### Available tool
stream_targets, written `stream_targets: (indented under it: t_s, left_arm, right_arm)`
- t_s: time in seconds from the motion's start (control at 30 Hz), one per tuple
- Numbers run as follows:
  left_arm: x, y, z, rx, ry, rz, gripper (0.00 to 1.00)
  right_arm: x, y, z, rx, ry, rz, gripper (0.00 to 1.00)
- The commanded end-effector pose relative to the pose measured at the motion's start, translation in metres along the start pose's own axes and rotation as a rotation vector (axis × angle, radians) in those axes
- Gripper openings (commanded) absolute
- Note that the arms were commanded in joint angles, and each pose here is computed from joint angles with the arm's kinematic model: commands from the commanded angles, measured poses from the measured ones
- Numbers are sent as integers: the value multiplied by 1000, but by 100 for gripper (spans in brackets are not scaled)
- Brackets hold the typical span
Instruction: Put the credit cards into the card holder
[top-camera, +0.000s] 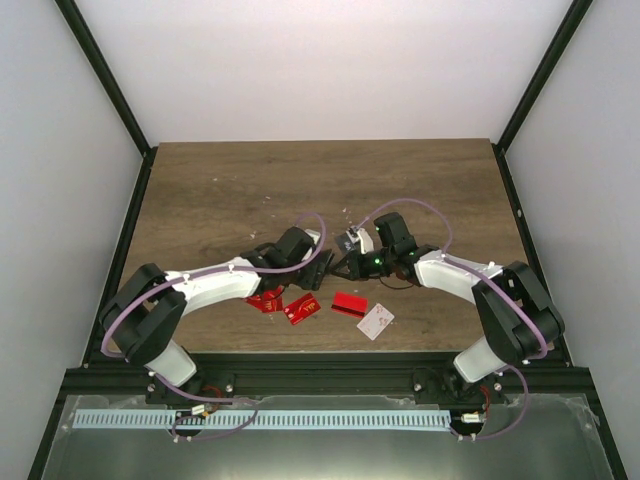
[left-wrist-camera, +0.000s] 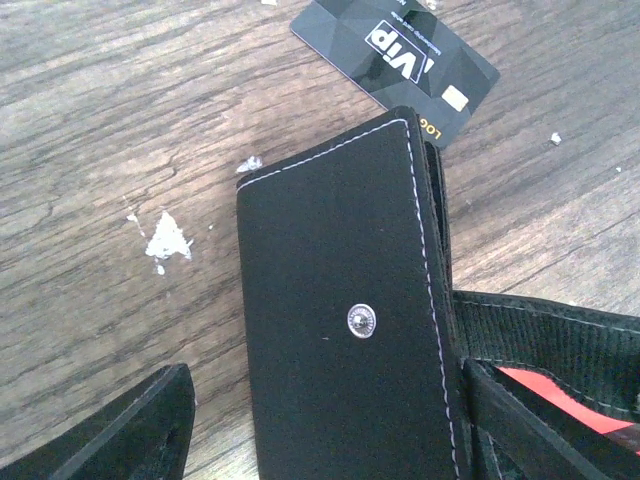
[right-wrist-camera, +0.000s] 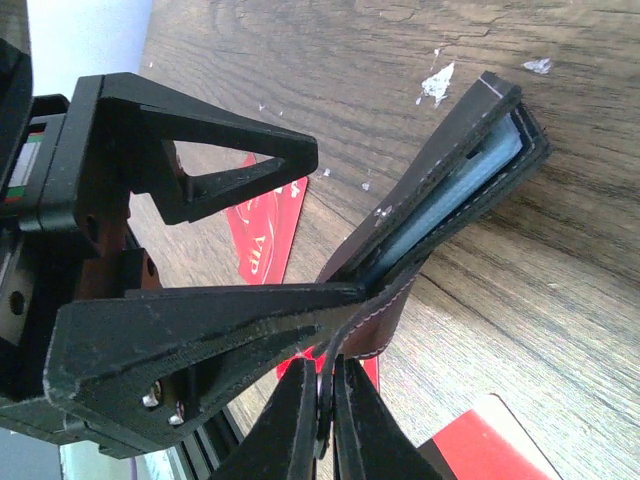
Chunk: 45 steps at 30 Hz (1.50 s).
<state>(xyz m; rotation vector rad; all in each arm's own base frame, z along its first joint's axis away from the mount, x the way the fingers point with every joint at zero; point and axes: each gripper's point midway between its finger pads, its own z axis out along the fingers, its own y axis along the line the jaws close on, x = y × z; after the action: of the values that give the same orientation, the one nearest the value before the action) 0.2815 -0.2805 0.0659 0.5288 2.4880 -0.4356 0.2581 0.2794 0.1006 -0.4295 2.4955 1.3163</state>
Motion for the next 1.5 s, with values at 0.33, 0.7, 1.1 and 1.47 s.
stream_targets:
  t_s: [0.33, 0.7, 1.1, 1.47]
  left_arm:
    - [-25, 30, -20, -121, -72, -103, 68]
    - [-15, 51, -4, -139, -48, -173, 53]
    - [34, 66, 31, -159, 70, -236, 45]
    - [39, 54, 36, -82, 83, -251, 31]
  right_arm:
    - [6, -9, -3, 54, -10, -18, 1]
    - [6, -41, -8, 160, -33, 50, 1]
    - [-8, -96, -13, 329, -57, 147, 1]
    - [-30, -78, -23, 314, -66, 81, 22]
